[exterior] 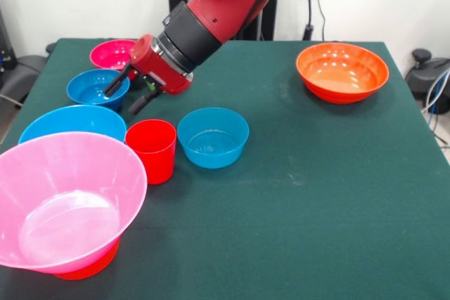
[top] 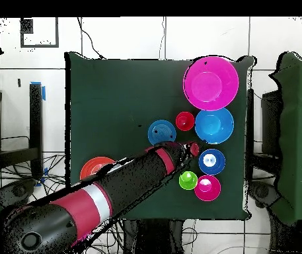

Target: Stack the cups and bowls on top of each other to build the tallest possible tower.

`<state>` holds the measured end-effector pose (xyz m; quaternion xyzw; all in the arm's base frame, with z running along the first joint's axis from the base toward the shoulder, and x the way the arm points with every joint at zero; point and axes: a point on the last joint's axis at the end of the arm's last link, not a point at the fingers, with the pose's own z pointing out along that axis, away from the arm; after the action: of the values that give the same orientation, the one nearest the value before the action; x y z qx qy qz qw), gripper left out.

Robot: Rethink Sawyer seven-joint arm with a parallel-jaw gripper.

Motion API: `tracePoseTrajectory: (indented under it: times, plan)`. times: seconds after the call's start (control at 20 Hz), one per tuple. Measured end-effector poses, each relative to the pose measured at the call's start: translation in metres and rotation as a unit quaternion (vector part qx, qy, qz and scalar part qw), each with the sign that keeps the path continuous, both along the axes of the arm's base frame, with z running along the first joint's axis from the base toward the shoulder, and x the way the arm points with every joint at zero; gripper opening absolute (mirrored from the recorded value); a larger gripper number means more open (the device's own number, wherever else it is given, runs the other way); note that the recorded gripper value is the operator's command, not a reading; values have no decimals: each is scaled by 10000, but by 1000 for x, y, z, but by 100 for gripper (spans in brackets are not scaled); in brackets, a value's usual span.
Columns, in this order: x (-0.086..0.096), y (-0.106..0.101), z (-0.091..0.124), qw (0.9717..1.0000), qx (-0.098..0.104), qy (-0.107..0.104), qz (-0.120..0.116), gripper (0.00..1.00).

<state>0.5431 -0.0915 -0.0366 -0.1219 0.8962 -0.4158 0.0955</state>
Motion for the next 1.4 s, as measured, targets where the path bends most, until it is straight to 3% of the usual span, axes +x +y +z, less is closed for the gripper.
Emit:
tracePoseTrajectory:
  times: [0.7, 1.15, 1.4]
  plan:
    - [-3, -23, 0, 9998, 10, -7, -213, 100]
    - [-7, -25, -21, 9989, 351, -66, -317, 100]
    - [-6, -23, -23, 9983, 441, -97, -363, 100]
